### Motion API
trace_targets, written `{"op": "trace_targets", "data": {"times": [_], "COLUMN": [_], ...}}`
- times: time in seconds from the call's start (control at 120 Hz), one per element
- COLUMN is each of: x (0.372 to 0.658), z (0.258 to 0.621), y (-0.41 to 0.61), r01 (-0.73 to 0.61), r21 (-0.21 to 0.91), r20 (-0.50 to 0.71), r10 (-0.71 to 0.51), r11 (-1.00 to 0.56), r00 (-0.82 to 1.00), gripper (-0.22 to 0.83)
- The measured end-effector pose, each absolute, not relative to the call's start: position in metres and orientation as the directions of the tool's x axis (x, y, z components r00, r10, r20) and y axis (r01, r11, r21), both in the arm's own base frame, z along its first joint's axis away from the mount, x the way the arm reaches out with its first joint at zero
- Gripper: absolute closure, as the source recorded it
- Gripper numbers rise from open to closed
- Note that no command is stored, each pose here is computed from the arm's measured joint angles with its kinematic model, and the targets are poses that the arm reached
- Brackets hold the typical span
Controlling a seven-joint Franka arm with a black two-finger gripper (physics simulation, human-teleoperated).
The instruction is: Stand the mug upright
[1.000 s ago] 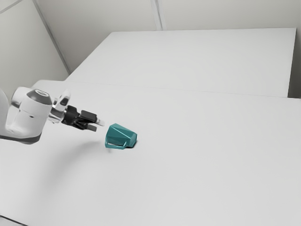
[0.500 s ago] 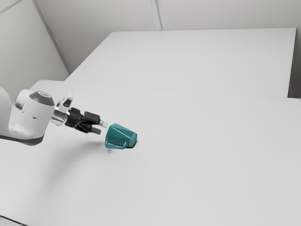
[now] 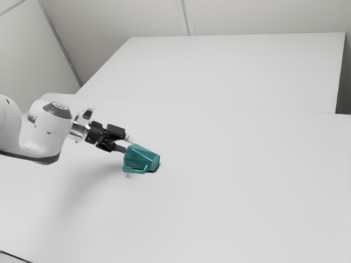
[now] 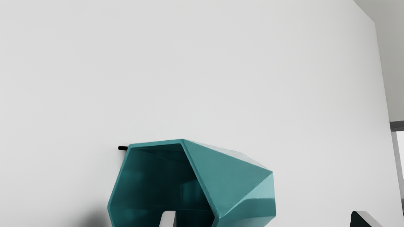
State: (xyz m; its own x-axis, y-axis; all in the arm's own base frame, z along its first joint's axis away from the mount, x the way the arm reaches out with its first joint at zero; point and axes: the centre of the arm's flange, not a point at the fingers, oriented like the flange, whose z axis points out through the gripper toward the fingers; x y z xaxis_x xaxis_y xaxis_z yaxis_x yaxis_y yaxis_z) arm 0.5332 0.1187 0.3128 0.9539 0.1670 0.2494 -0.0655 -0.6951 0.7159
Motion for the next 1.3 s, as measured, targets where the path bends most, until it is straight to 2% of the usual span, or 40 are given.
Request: {"op": "trace_targets", "data": {"times": [0.567, 0.925, 1.15, 1.3], "x": [0.546, 0.551, 0.555, 0.558], "z": [0.29, 0.294, 0.298, 0.302], "y": [0.101, 0.101, 0.096, 0.095], "r01": [0.06, 0.101, 0.107, 0.106], "r21": [0.749, 0.752, 0.752, 0.748], "r20": [0.123, 0.095, 0.089, 0.092], "r10": [0.227, 0.258, 0.26, 0.26], "r11": [-0.66, -0.652, -0.651, -0.655], "r00": [0.966, 0.961, 0.962, 0.961], "gripper": [0.04, 0.42, 0.62, 0.7]}}
